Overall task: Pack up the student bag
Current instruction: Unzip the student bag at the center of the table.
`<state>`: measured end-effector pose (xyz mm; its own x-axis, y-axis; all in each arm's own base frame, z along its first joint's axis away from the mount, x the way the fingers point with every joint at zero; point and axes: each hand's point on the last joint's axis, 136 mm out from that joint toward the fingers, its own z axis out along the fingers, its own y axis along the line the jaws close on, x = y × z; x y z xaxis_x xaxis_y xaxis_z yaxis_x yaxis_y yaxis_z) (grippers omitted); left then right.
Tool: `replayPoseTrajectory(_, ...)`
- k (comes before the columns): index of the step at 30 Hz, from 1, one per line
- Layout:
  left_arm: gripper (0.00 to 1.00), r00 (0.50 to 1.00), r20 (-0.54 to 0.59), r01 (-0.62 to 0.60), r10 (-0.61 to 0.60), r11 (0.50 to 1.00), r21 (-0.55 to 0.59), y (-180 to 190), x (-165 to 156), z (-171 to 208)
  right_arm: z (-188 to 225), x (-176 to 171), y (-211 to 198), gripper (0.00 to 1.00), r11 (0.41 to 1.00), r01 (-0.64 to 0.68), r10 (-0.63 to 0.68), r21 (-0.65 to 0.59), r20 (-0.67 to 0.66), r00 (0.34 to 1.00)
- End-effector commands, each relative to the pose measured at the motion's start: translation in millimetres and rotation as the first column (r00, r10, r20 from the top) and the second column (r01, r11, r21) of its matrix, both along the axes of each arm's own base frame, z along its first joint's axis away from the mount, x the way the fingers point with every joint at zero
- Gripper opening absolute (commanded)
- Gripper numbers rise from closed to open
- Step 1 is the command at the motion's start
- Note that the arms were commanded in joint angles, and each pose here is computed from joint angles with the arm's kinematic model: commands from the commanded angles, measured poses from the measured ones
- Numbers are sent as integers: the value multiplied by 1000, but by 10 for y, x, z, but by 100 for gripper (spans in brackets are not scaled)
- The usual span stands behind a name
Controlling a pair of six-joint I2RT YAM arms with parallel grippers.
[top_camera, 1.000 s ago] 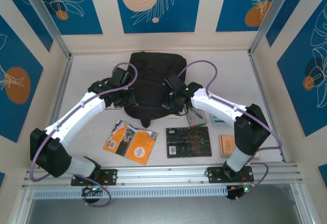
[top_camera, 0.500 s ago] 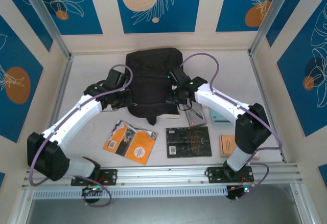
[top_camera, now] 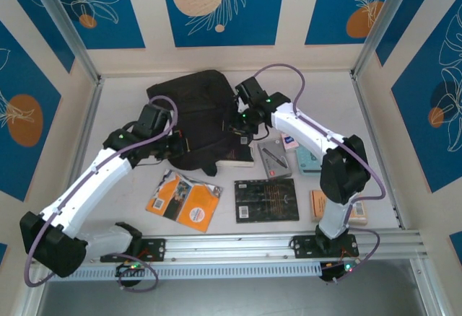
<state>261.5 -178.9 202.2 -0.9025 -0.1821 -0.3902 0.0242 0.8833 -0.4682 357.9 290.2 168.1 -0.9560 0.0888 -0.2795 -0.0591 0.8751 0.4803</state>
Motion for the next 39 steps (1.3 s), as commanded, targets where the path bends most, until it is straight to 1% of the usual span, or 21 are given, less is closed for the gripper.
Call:
replayPoseTrajectory(1, 0, 995, -92, 28, -37, 995, -91, -244, -104, -152, -13, 44, -272, 57, 987, 114, -116, -117, -7, 993)
replayPoseTrajectory(2, 0, 994, -99, 33, -44, 994, -102, -299, -102, -160, -6, 30, -317, 59, 982, 136, -138, -132, -9, 990)
replayPoseTrajectory(3, 0, 994, -102, 39, -50, 993, -108, -354, -96, -161, 11, 6, -363, 64, 976, 161, -164, -147, -8, 986)
replayPoseTrajectory(6, 0, 994, -90, 48, -60, 991, -123, -460, -71, -120, 100, -114, -450, 66, 963, 218, -223, -156, -15, 975)
replayPoseTrajectory(10, 0, 993, -97, 49, -69, 980, -194, -613, -91, -78, 147, -362, -502, 65, 939, 328, -338, -103, -98, 936)
replayPoseTrajectory(14, 0, 990, -108, 59, -89, 966, -252, -775, -127, -47, 117, -582, -490, 62, 911, 411, -411, -40, -196, 890)
replayPoseTrajectory(16, 0, 990, -102, 64, -95, 959, -276, -836, -143, -13, 72, -696, -437, 57, 897, 441, -427, -1, -255, 868)
replayPoseTrajectory(18, 0, 990, -92, 77, -108, 954, -290, -883, -164, 12, 28, -795, -382, 54, 882, 469, -438, 33, -308, 845)
replayPoseTrajectory(21, 0, 990, -92, 79, -109, 956, -282, -878, -188, -21, -38, -893, -269, 54, 868, 490, -431, 83, -366, 825)
replayPoseTrajectory(24, 0, 990, -99, 66, -97, 959, -275, -844, -204, -92, -107, -920, -94, 55, 865, 480, -380, 148, -432, 818)
replayPoseTrajectory(27, 0, 990, -109, 60, -94, 959, -279, -848, -210, -142, -149, -930, 19, 55, 872, 463, -353, 157, -455, 818)
replayPoseTrajectory(29, 0, 989, -116, 57, -92, 959, -278, -852, -210, -169, -157, -938, 86, 49, 879, 450, -342, 156, -452, 824)
replayPoseTrajectory(33, 0, 990, -113, 52, -84, 963, -264, -833, -196, -205, -191, -1010, 199, 24, 892, 427, -325, 149, -445, 835)
replayPoseTrajectory(36, 0, 989, -119, 51, -83, 966, -253, -822, -202, -239, -260, -1059, 189, 11, 897, 424, -331, 126, -446, 832)
replayPoseTrajectory(37, 0, 989, -119, 50, -82, 967, -251, -819, -200, -246, -280, -1071, 178, 5, 897, 425, -332, 124, -448, 830)
replayPoseTrajectory(39, 0, 990, -117, 48, -77, 970, -238, -796, -190, -253, -319, -1087, 138, 0, 898, 425, -337, 113, -443, 831)
